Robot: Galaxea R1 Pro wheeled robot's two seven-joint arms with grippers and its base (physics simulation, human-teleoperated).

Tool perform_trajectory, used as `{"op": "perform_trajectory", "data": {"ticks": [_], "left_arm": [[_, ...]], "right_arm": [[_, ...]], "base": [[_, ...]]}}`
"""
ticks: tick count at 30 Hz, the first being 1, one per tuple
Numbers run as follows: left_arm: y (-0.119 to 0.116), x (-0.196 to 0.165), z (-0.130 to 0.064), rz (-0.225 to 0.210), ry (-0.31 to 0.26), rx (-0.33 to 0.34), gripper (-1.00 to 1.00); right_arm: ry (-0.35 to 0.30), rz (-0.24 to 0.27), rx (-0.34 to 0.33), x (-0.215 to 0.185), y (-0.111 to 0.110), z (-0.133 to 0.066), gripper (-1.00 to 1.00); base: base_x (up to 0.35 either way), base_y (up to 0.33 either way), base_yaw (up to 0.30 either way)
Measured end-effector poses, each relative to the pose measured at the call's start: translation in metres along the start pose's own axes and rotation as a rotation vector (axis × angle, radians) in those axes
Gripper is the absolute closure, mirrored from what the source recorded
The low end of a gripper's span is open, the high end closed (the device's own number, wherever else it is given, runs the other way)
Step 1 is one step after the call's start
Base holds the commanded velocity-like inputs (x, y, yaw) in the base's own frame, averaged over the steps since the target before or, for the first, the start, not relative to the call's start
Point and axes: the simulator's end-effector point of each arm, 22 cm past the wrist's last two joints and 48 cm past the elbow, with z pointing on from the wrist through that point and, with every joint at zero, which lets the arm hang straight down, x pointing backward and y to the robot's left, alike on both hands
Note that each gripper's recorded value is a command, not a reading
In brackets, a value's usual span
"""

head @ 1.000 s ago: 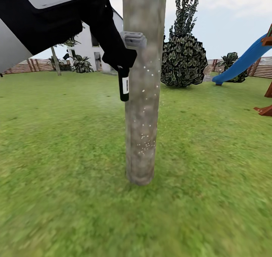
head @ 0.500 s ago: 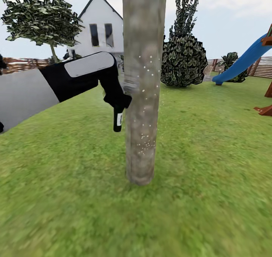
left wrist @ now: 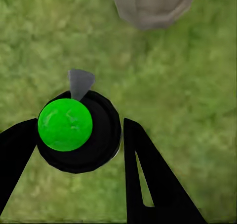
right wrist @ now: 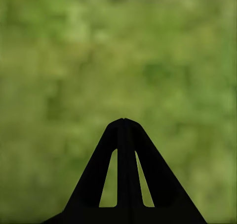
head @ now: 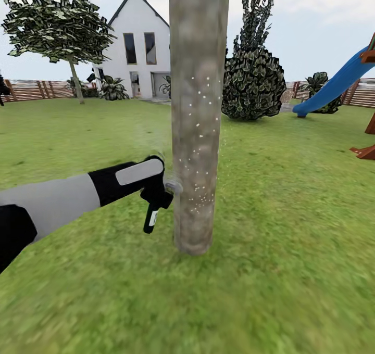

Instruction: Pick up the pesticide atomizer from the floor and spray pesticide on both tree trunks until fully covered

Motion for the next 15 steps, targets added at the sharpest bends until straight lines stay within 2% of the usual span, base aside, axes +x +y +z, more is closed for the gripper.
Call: {"op": "perform_trajectory", "data": {"ticks": [4, 7, 10, 15], "left_arm": [[-0.005, 0.034, 0.038, 0.025, 0.051, -0.023, 1.0], [-0.01, 0.043, 0.047, 0.031, 0.064, -0.016, 1.0], [-0.016, 0.058, 0.061, 0.041, 0.086, -0.011, 1.0], [-0.025, 0.067, 0.072, 0.048, 0.093, 0.031, 1.0]], "right_arm": [[0.001, 0.001, -0.002, 0.0, 0.0, 0.0, 1.0], [0.002, 0.001, -0.002, 0.001, 0.0, 0.0, 1.0], [0.011, 0.002, -0.001, 0.005, -0.001, 0.001, 1.0], [0.013, 0.003, -0.002, 0.006, -0.001, 0.001, 1.0]], "base": [[0.0, 0.0, 0.0], [0.0, 0.031, -0.008], [0.0, 0.215, -0.112], [0.0, 0.313, -0.219]]}}
